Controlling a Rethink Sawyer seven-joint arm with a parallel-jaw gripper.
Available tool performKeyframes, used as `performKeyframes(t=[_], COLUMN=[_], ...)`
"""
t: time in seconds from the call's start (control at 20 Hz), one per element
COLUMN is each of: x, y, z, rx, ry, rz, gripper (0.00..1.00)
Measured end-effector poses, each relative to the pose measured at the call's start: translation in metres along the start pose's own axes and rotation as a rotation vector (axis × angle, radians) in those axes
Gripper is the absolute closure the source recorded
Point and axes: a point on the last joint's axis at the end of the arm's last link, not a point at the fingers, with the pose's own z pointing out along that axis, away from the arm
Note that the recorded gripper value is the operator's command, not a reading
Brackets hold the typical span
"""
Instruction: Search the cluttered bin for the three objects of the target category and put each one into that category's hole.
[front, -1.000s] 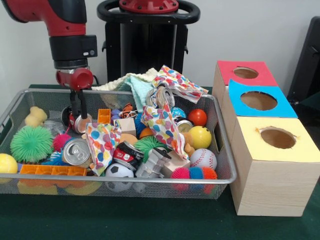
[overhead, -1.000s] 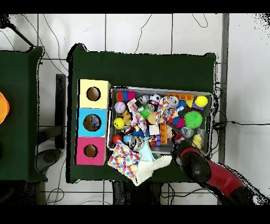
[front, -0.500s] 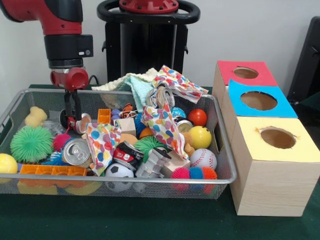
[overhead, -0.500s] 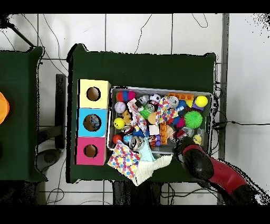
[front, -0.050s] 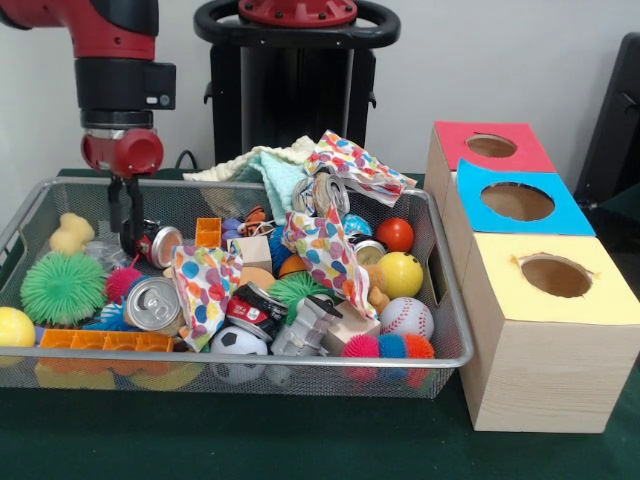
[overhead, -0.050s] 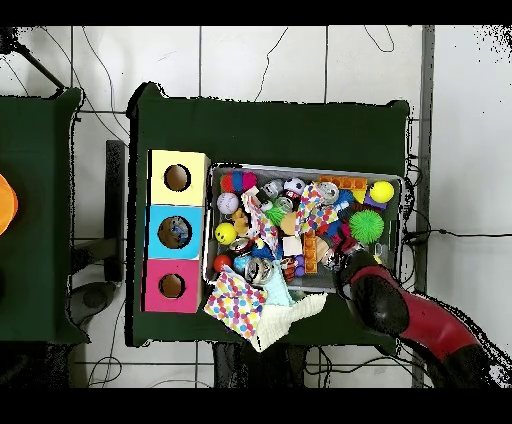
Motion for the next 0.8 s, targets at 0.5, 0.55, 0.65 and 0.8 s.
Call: performKeyframes(t=[0.5,0.55,0.65,0.8], x=[-0.021,-0.023,-0.026,-0.026], y=[-0.009,-0.01,-0.011,-0.012], z=[0.008,0.009,0.011,0.014], rx=[0.014,0.016,0.017,0.019], ry=[-0.037,-0.04,-0.043,-0.044], rz=[0.008,0.01,0.012,0.014], gripper=[0.0,0.0,0.0,0.0])
